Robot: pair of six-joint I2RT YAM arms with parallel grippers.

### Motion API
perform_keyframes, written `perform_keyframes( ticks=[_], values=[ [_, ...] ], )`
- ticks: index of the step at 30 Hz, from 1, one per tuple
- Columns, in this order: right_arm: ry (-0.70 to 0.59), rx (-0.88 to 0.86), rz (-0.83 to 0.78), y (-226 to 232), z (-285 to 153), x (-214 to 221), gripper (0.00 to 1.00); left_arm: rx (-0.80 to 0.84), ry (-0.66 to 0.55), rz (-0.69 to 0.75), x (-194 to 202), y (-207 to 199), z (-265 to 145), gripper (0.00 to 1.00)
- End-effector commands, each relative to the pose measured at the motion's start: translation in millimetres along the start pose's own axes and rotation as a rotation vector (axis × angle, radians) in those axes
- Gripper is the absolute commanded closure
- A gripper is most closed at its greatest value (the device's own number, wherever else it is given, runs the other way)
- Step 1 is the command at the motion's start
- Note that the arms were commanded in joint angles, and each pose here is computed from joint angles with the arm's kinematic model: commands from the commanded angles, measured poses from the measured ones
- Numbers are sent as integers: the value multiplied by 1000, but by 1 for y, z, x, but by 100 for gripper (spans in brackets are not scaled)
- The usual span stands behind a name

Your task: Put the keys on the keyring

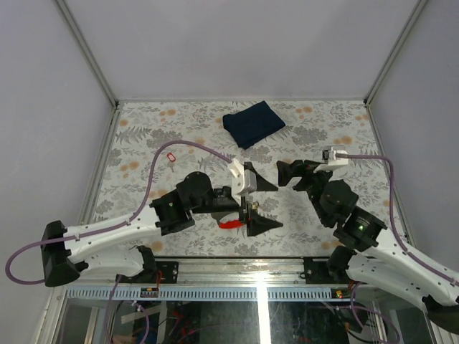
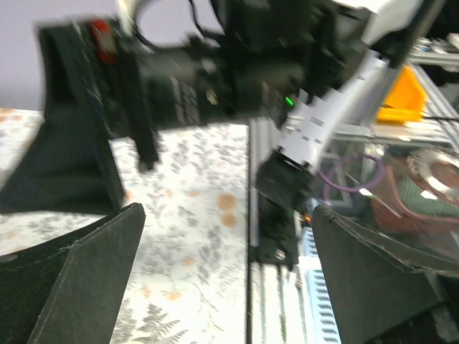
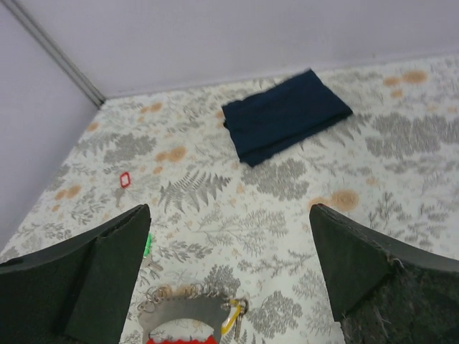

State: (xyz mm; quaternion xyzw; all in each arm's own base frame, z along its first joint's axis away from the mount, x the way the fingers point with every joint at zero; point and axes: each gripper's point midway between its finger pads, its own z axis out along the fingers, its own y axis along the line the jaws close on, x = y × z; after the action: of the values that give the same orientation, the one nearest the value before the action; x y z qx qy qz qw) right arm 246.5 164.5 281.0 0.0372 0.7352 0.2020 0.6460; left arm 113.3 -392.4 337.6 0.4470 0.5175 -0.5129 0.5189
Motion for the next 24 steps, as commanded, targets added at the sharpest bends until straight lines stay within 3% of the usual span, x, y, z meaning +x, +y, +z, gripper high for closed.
perform_keyframes(
  ticks=[1,7,14,20,24],
  values=[
    [-161,-202,-94,25,-15,-47,1,116,41,-8,9,-31,-17,0],
    [-108,-320,-192,42,-23,-43,1,20,66,-5,11,-18,-34,0],
    [45,-391,-176,49,-7,-22,1,-144,87,-138,22,40,-57,0],
    [214,-347,-81,32,11,9,1,-431,76,-334,42,111,-97,0],
    [409,-273,-56,18,24,52,1,-598,126,-474,71,138,-119,0]
  ],
)
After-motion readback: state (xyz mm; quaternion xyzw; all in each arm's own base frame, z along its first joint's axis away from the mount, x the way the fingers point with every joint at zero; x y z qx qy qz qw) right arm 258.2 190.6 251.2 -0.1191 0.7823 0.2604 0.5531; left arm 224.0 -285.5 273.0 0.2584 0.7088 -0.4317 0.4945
